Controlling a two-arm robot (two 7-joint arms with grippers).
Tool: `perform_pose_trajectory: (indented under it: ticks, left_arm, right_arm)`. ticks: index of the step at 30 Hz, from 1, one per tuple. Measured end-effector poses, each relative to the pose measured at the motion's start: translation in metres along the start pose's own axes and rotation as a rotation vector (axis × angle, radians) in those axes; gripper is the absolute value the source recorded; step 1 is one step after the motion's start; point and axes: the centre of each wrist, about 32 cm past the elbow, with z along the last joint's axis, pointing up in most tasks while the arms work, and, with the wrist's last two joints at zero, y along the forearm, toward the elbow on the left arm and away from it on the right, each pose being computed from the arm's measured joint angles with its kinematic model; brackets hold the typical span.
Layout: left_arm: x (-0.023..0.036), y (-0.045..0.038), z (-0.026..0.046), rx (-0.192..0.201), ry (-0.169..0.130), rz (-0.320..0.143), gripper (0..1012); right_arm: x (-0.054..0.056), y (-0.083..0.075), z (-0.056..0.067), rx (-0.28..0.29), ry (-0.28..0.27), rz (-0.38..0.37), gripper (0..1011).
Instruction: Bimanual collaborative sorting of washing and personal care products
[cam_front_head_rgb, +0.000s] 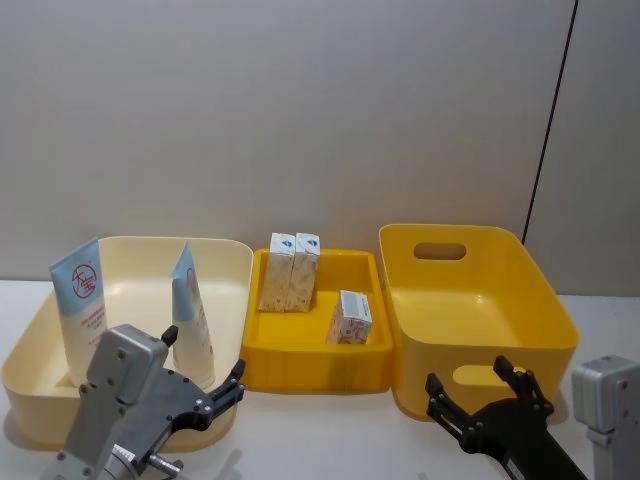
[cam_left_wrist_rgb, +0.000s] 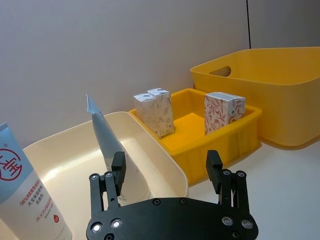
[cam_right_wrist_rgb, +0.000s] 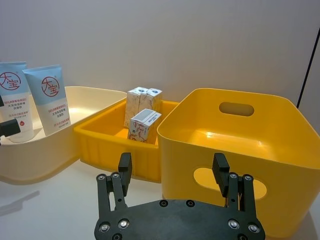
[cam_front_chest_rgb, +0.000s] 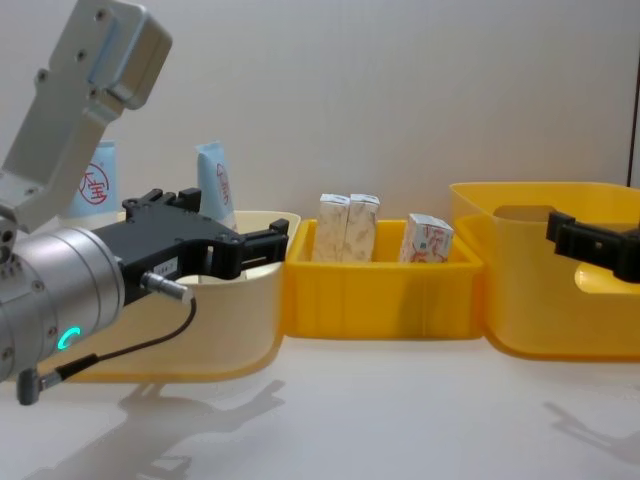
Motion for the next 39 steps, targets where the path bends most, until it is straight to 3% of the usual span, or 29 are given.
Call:
perform_pose_trajectory:
  ticks: [39]
  left_arm:
    - [0.0000, 0.0000, 0.0000, 0.000, 0.000, 0.000, 1000]
  right_arm:
    - [0.0000, 0.0000, 0.0000, 0.000, 0.000, 0.000, 1001]
